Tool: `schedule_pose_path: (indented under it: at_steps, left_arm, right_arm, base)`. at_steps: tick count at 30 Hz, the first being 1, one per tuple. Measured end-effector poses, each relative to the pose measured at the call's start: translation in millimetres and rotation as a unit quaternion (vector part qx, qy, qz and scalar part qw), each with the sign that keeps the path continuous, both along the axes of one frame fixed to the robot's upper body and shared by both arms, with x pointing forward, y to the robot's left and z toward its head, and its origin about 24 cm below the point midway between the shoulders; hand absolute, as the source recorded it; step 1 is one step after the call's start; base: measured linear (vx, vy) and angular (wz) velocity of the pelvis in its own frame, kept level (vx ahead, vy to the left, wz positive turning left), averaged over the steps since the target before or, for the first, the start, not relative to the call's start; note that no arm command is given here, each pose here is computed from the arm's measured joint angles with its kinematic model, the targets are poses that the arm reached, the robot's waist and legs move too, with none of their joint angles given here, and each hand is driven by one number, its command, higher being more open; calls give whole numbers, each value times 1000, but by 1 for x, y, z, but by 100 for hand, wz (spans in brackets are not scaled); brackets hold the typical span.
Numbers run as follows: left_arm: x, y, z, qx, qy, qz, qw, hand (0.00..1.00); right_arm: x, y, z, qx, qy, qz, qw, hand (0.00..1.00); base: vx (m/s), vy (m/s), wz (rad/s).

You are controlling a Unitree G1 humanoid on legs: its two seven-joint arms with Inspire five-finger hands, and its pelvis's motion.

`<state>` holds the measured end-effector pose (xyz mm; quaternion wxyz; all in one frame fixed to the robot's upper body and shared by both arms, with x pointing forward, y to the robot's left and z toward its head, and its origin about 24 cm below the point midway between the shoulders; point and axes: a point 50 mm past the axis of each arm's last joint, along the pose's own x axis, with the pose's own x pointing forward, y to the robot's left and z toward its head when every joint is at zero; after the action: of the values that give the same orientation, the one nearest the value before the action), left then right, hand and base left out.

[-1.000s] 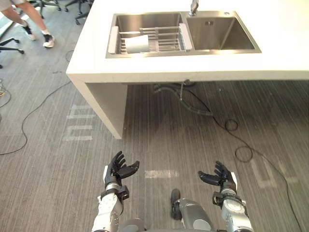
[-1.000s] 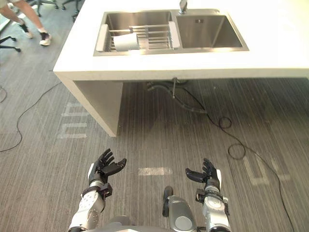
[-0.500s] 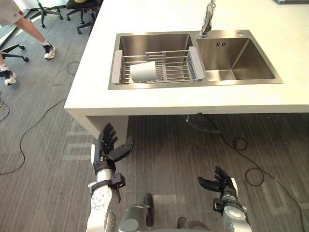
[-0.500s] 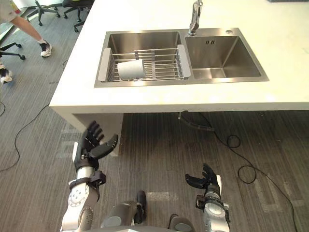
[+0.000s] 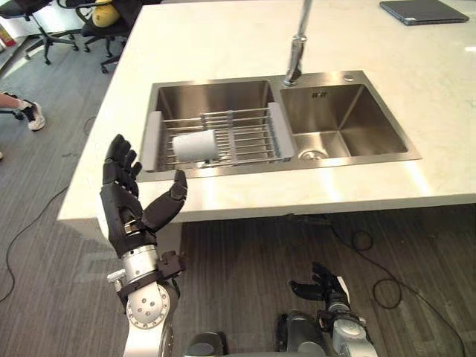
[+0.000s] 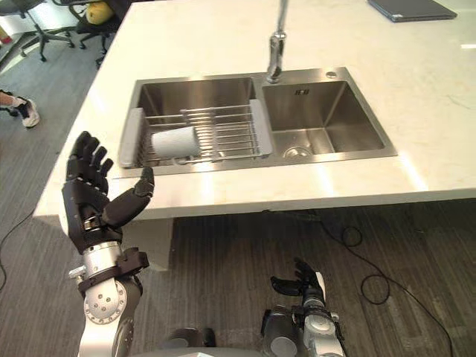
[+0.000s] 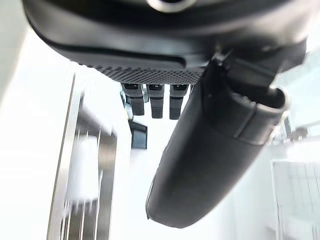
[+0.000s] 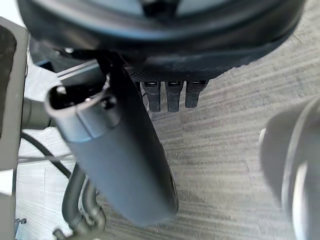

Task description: Walk over to the sink, pick up the cup, carry it to the dishwasher, place the cup inside the dishwasher, then close the dishwasher door

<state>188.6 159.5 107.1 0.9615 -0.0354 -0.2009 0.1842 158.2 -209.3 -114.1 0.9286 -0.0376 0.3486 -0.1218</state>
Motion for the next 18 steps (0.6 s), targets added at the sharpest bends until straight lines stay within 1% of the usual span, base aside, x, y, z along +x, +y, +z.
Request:
schedule_pose_path:
  at_steps: [2, 3, 5, 7, 11, 16, 18]
  left_arm:
    - [3, -15, 2, 20, -4, -37, 999, 90]
    - [9, -24, 9, 41, -22, -69, 997, 90]
    - [17, -27, 15, 70, -36, -90, 993, 90]
    - [23, -23, 17, 97, -41, -98, 990, 90]
    - [25, -10, 17, 115, -38, -73, 990, 90]
    - [33, 10, 10, 175, -5, -35, 984, 90]
    - [38, 16, 7, 199, 10, -31, 979, 90]
  right_arm:
    - [-1, -11, 2, -16, 3, 0, 1000, 90]
    - [1, -16, 5, -23, -4, 2, 1000, 90]
    - [-1, -18, 5, -24, -5, 0, 1000, 90]
    - [-5, -19, 5, -24, -6, 1, 1000, 90]
    - [-3, -24, 9, -25, -14, -4, 1000, 90]
    - [-3, -31, 11, -23, -18, -6, 1000, 90]
    - [-6, -24, 8, -11, -15, -5, 1000, 90]
  base:
    - [258, -295, 3]
    - [156, -200, 7]
    - [136, -225, 15]
    - [144, -200, 7]
    - [115, -36, -5]
    - [164, 90, -5]
    - [181, 126, -1]
